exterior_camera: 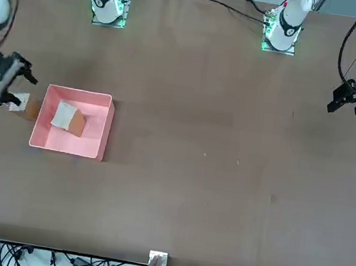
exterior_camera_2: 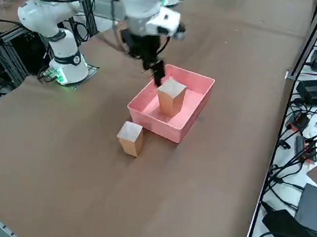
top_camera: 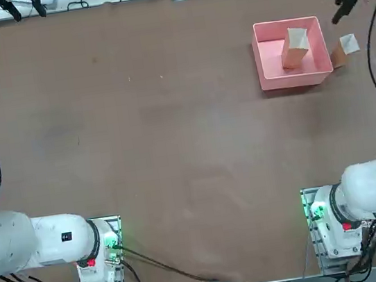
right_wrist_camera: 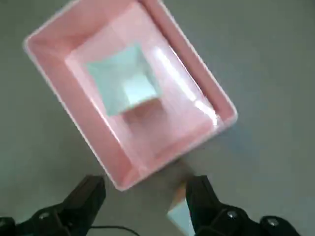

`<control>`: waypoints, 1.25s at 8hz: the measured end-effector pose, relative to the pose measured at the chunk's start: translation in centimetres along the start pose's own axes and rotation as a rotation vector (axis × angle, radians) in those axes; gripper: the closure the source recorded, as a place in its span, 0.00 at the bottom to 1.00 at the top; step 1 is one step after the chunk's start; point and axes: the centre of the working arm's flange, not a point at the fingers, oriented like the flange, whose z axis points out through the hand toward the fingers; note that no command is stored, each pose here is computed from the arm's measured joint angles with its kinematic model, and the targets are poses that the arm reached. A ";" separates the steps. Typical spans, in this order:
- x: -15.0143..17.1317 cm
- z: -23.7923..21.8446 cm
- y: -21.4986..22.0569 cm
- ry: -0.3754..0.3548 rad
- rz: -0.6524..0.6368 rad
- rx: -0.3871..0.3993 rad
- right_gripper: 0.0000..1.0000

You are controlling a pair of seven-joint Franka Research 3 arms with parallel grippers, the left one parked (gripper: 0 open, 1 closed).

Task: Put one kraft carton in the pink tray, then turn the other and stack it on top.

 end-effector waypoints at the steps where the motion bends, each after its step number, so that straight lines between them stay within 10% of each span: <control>1: -1.7 0.6 1.0 -0.003 0.145 0.010 0.00; 10: -4.5 9.8 4.3 -0.110 0.772 -0.075 0.29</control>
